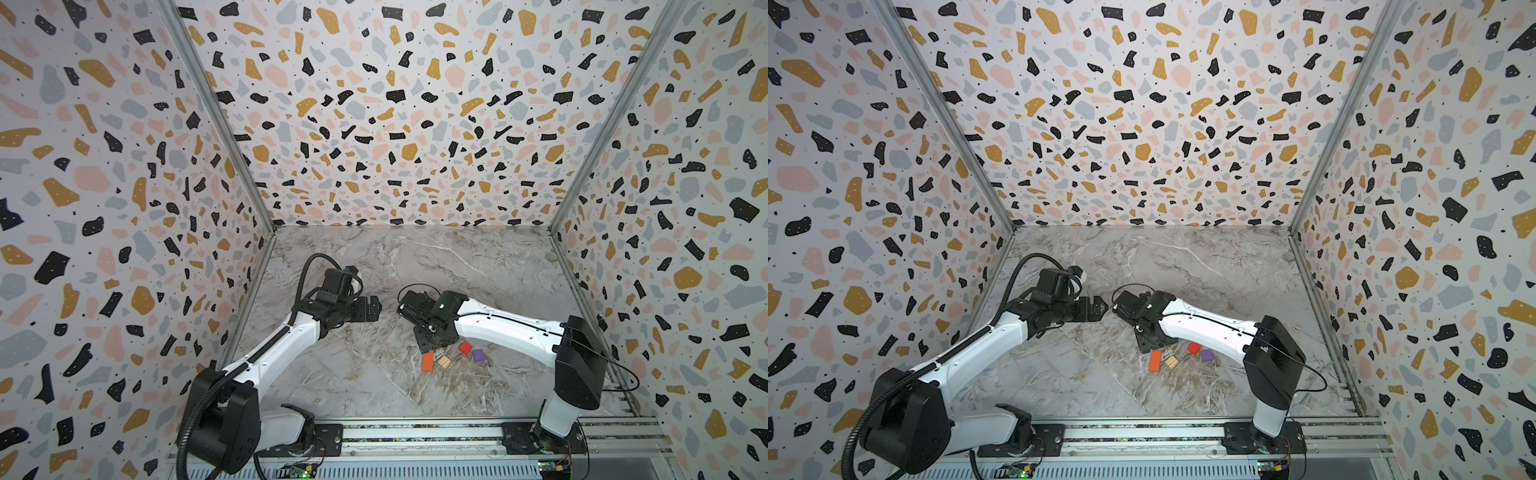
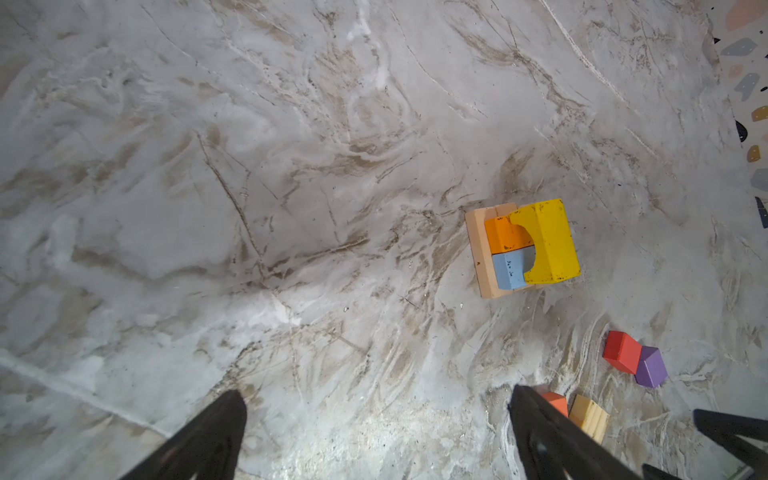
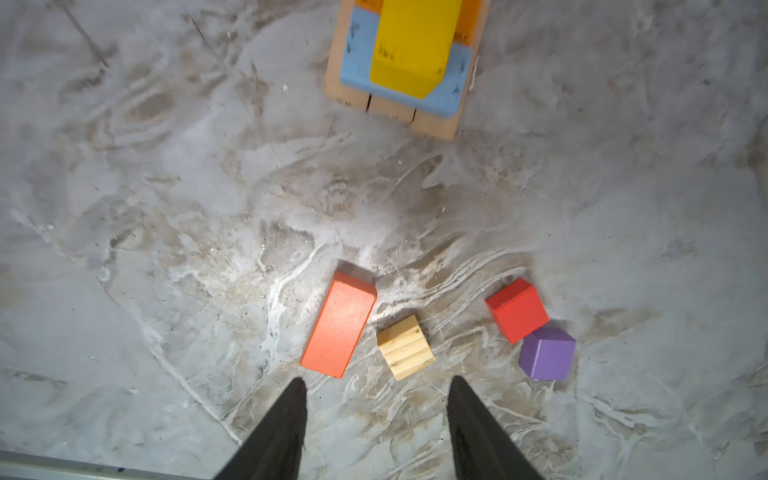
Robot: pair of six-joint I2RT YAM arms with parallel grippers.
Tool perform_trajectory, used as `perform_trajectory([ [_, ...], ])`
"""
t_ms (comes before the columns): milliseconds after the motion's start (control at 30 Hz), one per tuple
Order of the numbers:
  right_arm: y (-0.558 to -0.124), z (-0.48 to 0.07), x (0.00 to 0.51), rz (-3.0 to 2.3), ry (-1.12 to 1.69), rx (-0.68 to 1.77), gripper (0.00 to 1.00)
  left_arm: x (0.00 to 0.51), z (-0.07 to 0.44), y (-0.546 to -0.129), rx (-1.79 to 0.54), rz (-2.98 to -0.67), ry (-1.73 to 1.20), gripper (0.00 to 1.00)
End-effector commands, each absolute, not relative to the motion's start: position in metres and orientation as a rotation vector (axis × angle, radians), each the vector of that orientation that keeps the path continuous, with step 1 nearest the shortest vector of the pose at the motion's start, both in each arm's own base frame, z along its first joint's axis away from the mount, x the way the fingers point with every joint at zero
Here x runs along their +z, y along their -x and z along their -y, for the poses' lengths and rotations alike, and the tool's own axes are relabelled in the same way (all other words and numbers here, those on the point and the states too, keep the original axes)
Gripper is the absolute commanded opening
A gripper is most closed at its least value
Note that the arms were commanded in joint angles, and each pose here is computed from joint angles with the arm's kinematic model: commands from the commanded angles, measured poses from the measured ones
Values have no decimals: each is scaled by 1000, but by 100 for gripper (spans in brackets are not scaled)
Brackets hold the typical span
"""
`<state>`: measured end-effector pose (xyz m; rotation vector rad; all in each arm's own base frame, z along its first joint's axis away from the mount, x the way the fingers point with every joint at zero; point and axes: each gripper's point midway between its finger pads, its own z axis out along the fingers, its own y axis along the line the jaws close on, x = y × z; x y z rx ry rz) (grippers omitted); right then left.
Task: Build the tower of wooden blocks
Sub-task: 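Raise the right gripper and move it over the red-orange rectangular block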
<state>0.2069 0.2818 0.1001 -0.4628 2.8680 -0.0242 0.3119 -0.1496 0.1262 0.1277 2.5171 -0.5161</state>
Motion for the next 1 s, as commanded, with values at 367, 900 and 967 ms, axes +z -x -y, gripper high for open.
perform_trajectory([
  [367, -188, -296, 67, -2944, 218, 170, 43, 130, 148, -316, -511, -2489, -142, 100],
  [900, -188, -294, 41, -2974, 177, 108, 45, 130, 149, -316, -518, -2488, -143, 100],
  [967, -187, -293, 38, -2980, 175, 97, 45, 130, 149, -316, -520, -2488, -144, 100],
])
